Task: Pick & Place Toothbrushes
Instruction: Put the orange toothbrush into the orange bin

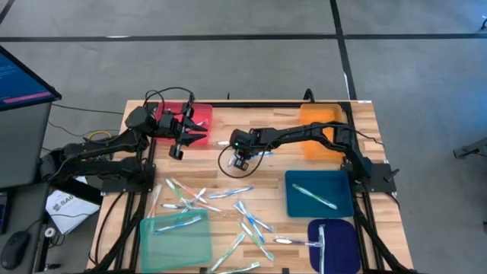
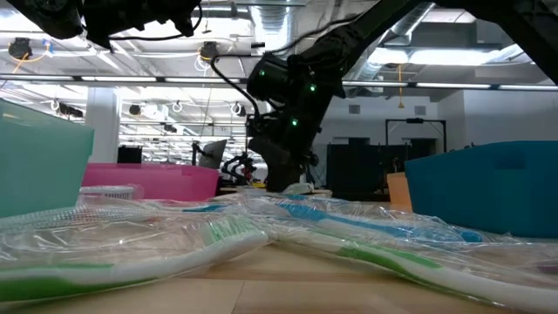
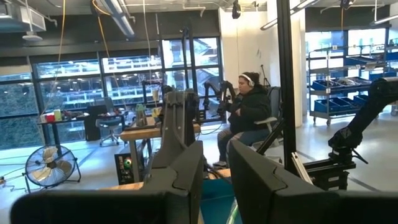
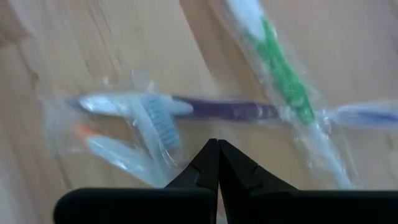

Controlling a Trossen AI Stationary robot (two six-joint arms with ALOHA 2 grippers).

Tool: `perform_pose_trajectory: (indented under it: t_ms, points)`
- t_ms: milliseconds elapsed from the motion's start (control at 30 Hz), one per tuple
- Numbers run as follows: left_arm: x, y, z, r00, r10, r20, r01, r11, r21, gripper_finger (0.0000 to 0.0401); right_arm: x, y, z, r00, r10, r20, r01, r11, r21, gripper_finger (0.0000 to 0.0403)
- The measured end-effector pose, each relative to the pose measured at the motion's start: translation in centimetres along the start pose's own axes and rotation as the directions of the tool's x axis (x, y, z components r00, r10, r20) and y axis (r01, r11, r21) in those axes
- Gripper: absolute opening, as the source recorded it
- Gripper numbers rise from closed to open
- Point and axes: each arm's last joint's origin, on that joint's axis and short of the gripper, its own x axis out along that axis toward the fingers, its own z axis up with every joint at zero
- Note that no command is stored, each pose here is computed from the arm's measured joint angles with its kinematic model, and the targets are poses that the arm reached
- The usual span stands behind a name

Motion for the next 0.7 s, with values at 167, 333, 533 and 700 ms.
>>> perform_pose_trajectory:
  t_ms: [167, 333, 533, 700]
  points:
    - [0.0, 0.0, 0.0, 1.000, 0.000, 0.000, 0.000, 1.000, 0.000, 0.0072, -0.4, 0.9, 0.0, 1.000, 0.013, 0.008, -0.013, 1.000, -0.026, 0.0001]
    - [0.0, 0.0, 0.0, 1.000, 0.000, 0.000, 0.000, 1.000, 0.000, 0.0072, -0.6, 1.9, -0.1, 0.996, 0.094, -0.009, -0.094, 0.992, -0.080, 0.0001]
    - [0.0, 0.0, 0.0, 1.000, 0.000, 0.000, 0.000, 1.000, 0.000, 0.0072, -0.9, 3.3, -0.4, 0.993, 0.120, -0.013, -0.121, 0.985, -0.119, 0.0001]
    - [0.0, 0.0, 0.0, 1.000, 0.000, 0.000, 0.000, 1.000, 0.000, 0.0072, -1.1, 4.5, -0.8, 0.990, 0.141, -0.021, -0.142, 0.973, -0.180, 0.0001]
